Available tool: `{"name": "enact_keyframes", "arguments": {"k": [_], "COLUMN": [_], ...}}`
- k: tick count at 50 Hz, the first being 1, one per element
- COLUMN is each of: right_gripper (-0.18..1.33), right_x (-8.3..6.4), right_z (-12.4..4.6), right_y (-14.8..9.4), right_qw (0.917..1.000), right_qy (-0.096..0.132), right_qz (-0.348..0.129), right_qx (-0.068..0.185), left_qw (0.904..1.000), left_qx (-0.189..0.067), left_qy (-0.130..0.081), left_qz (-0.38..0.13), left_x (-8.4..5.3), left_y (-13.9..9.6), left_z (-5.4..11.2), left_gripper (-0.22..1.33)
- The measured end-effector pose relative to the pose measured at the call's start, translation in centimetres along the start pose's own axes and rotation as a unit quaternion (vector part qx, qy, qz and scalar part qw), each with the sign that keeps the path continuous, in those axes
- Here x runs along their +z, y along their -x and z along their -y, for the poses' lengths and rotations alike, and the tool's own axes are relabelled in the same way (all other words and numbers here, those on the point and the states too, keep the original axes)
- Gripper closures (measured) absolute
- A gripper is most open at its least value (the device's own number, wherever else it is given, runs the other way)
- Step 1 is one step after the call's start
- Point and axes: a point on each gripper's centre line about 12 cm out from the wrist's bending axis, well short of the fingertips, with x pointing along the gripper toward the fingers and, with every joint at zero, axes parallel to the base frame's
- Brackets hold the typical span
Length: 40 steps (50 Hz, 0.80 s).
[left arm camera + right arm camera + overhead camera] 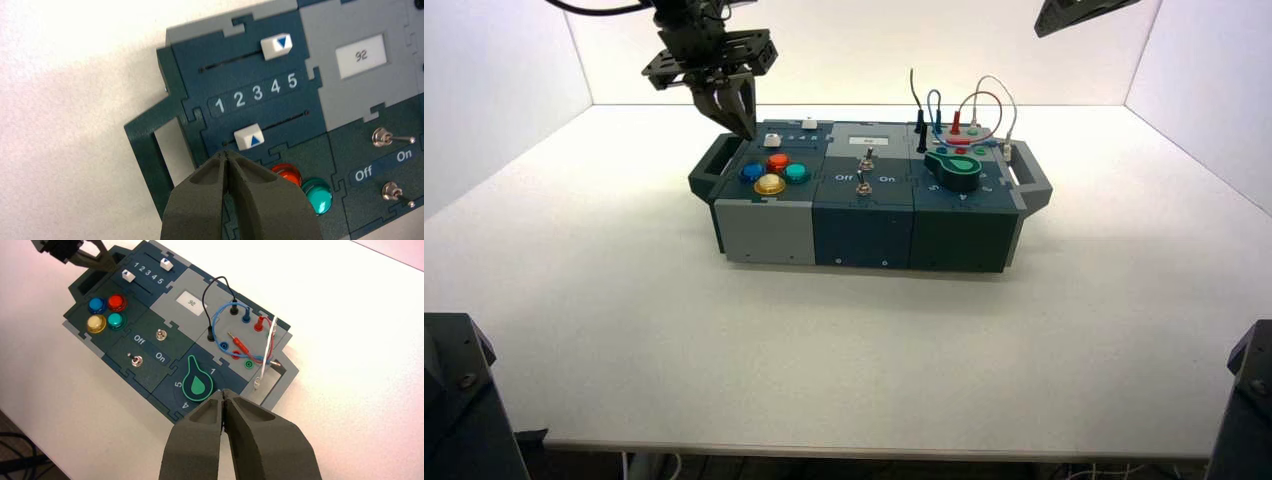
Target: Move the bottom slider to position 2.
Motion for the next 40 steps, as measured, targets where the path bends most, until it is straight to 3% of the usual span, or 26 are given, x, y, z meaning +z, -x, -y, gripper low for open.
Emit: {"name": "enact_keyframes", "arguments": {"k": [40], "right_gripper": [1.28], "right_x": [0.1], "right_z": [0.0], "right_y": [0.1], "right_qw": [1.0000], "right_qy": [0.001], "right_qz": [0.003], "right_qx": [-0.001], "left_qw": [1.0000], "left_qx": [-0.004], "left_qy": [-0.001], "left_qz": [-0.007], "left_x": [0.7], "left_y": [-1.0], "left_z": [0.1], "left_gripper": [1.27]}}
